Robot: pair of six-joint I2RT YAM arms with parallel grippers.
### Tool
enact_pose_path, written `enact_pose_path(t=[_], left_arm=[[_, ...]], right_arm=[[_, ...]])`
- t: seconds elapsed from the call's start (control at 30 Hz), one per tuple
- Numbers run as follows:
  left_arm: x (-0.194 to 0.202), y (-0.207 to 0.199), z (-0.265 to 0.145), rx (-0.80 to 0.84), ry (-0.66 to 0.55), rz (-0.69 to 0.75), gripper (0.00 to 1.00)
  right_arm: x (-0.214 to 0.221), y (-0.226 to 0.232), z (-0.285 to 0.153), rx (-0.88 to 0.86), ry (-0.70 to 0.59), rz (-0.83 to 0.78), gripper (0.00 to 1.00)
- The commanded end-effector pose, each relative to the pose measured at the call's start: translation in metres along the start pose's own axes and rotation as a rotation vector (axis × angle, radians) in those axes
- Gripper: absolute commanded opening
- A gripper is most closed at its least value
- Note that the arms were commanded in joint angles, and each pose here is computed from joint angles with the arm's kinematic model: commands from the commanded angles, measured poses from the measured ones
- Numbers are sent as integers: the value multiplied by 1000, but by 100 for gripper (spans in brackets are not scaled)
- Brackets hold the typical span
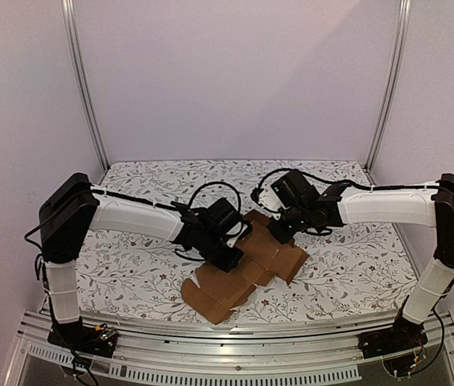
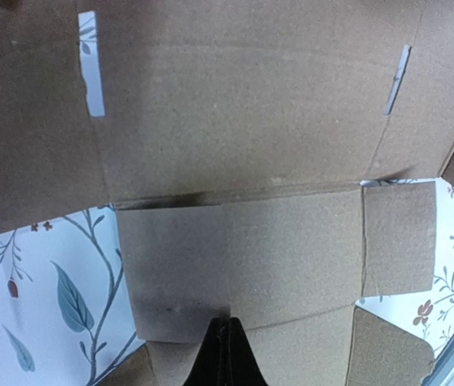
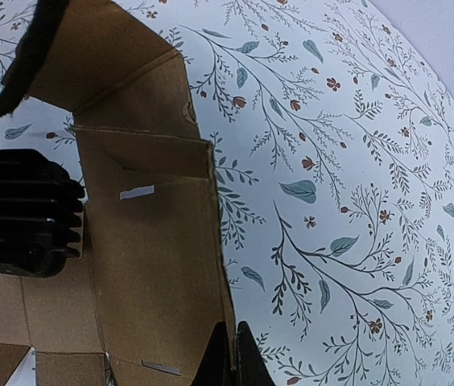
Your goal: Fold the paper box
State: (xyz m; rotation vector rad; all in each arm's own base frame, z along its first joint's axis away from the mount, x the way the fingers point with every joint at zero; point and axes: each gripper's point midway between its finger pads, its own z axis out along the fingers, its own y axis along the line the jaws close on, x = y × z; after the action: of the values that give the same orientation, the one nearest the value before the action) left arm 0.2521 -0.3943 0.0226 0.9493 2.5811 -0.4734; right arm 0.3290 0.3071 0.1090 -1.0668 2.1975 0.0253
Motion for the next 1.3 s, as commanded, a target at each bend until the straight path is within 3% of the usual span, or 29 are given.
enact_pose_path(t=[0.0, 0.4, 0.73, 0.93, 1.17, 1.27], left_arm=[[-13, -12, -24, 19, -50, 53, 0], [-56, -23, -101, 86, -201, 83, 0], [-81, 44, -161, -29, -368, -42, 0], [-71, 77, -163, -65, -445, -173, 0], [-57, 94, -139, -54, -504, -208, 3], [-55, 92, -131, -28, -534, -202, 10]], right_arm=[[0, -8, -3, 28, -14, 2, 0], [-5, -15, -11, 60, -40, -108, 0], [-19, -8, -28, 76, -183, -264, 0], [-29, -2, -32, 186, -215, -465, 0], [-44, 8, -35, 296, -270, -608, 0], [-44, 18, -31, 339, -276, -692, 0]])
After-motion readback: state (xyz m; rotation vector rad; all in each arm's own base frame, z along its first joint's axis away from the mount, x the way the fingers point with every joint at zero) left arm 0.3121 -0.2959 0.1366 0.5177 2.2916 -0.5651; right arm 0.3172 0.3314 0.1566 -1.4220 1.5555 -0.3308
